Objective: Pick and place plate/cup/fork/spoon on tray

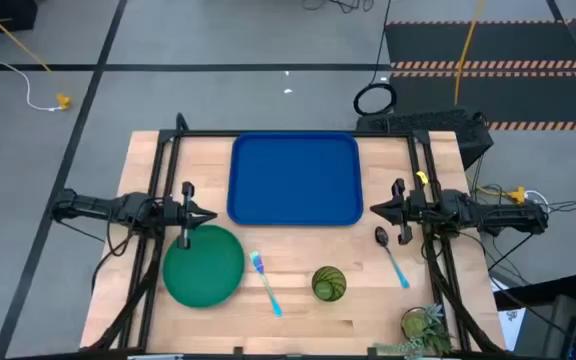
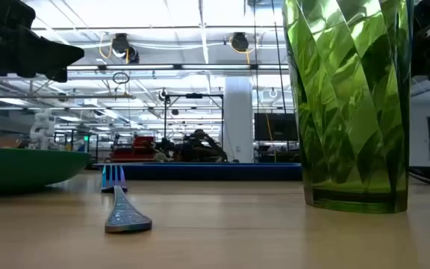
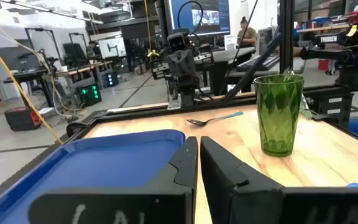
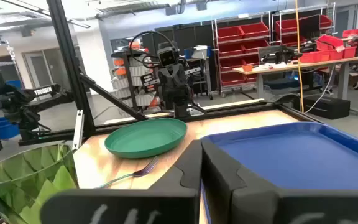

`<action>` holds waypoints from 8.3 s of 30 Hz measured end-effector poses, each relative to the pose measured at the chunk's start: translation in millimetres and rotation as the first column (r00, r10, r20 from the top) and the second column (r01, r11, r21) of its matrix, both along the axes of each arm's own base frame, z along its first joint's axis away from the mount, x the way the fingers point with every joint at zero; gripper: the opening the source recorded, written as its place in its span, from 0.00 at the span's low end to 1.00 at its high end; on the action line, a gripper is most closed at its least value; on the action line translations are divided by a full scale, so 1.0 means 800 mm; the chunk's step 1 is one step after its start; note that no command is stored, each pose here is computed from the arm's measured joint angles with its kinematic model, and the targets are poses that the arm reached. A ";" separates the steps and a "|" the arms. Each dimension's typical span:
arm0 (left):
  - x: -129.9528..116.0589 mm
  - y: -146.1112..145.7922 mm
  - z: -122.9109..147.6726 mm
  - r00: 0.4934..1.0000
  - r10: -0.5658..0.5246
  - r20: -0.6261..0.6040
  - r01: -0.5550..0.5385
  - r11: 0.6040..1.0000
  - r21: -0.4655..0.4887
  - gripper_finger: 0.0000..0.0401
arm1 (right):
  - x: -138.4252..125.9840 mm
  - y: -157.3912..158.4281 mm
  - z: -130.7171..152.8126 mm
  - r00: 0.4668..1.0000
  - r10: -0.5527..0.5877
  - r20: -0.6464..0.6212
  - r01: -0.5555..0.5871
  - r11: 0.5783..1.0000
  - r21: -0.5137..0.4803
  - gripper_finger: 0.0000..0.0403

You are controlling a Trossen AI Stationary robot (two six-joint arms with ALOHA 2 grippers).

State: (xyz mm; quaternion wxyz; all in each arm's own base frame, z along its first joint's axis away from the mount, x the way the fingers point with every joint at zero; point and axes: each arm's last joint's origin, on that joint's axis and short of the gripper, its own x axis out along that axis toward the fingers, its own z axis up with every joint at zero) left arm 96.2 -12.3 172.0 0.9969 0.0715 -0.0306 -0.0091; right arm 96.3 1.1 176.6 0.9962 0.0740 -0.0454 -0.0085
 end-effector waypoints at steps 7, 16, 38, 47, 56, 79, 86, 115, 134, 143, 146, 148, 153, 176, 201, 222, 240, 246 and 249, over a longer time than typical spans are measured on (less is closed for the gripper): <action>0.000 0.000 0.000 1.000 0.000 0.000 0.000 1.000 0.000 0.06 | 0.000 0.000 0.000 1.000 0.000 0.000 0.000 1.000 0.000 0.00; 0.000 0.000 0.000 1.000 0.000 0.000 0.000 1.000 0.000 0.06 | 0.000 0.000 0.000 1.000 0.000 0.000 0.000 1.000 0.000 0.00; 0.000 0.000 0.000 1.000 0.000 0.000 0.000 1.000 0.000 0.06 | 0.000 0.000 0.000 1.000 0.000 0.000 0.000 1.000 0.000 0.00; 0.000 0.000 0.000 1.000 0.000 0.000 0.000 1.000 0.000 0.06 | 0.000 0.000 0.000 1.000 0.000 0.000 0.000 1.000 0.000 0.00; 0.000 0.000 0.000 1.000 0.000 0.000 0.000 1.000 0.000 0.06 | 0.000 0.000 0.000 1.000 0.000 0.000 0.000 1.000 0.000 0.00; 0.000 0.000 0.000 1.000 0.000 0.000 0.000 1.000 0.000 0.06 | 0.000 0.000 0.000 1.000 0.000 0.000 0.000 1.000 0.000 0.00; 0.000 0.000 0.000 1.000 0.000 0.000 0.000 1.000 0.000 0.06 | 0.000 0.000 0.000 1.000 0.000 0.000 0.000 1.000 0.000 0.00; -0.001 0.000 0.010 0.997 -0.005 0.081 0.012 0.997 -0.080 0.06 | 0.000 0.000 0.000 1.000 0.000 0.000 0.000 1.000 0.000 0.00; 0.008 -0.010 0.128 0.971 -0.157 0.181 0.172 0.982 -0.075 0.06 | 0.000 0.000 0.002 1.000 -0.005 0.017 0.005 1.000 0.001 0.00; 0.061 -0.034 0.195 0.974 -0.225 0.034 0.226 0.973 -0.038 0.06 | -0.001 0.000 0.009 0.997 -0.005 0.076 0.005 1.000 0.003 0.00; 0.081 -0.047 0.208 0.965 -0.257 -0.047 0.255 0.966 -0.036 0.06 | -0.001 0.000 0.009 0.997 -0.004 0.076 0.003 1.000 0.012 0.00; 0.093 -0.057 0.214 0.956 -0.278 -0.089 0.276 0.960 -0.041 0.06 | -0.001 0.000 0.009 0.997 -0.001 0.077 -0.003 0.999 0.047 0.00; 0.124 -0.083 0.218 0.930 -0.325 -0.172 0.323 0.946 -0.040 0.06 | -0.001 0.000 0.008 0.997 0.013 0.074 -0.025 0.987 0.159 0.00; 0.197 -0.156 0.158 0.883 -0.265 -0.387 0.297 0.954 0.024 0.06 | 0.019 0.017 0.062 0.983 0.184 0.023 -0.184 0.950 0.254 0.00; 0.206 -0.150 0.159 0.911 -0.212 -0.353 0.238 0.971 0.034 0.06 | 0.148 0.165 0.170 0.746 0.327 -0.580 -0.376 0.926 0.038 0.04; 0.205 -0.150 0.157 0.902 -0.224 -0.369 0.252 0.967 0.028 0.06 | 0.185 0.219 0.124 0.518 0.235 -0.822 -0.411 0.912 0.001 0.38; 0.205 -0.150 0.157 0.903 -0.222 -0.369 0.260 0.964 0.055 0.06 | 0.192 0.220 0.113 0.497 0.205 -0.843 -0.472 0.879 -0.064 0.03; 0.205 -0.150 0.157 0.903 -0.222 -0.367 0.261 0.963 0.061 0.06 | 0.194 0.219 0.114 0.508 0.200 -0.837 -0.465 0.882 -0.071 0.01; 0.213 -0.152 0.153 0.910 -0.220 -0.352 0.262 0.962 0.077 0.06 | 0.195 0.218 0.116 0.529 0.193 -0.826 -0.457 0.886 -0.085 0.01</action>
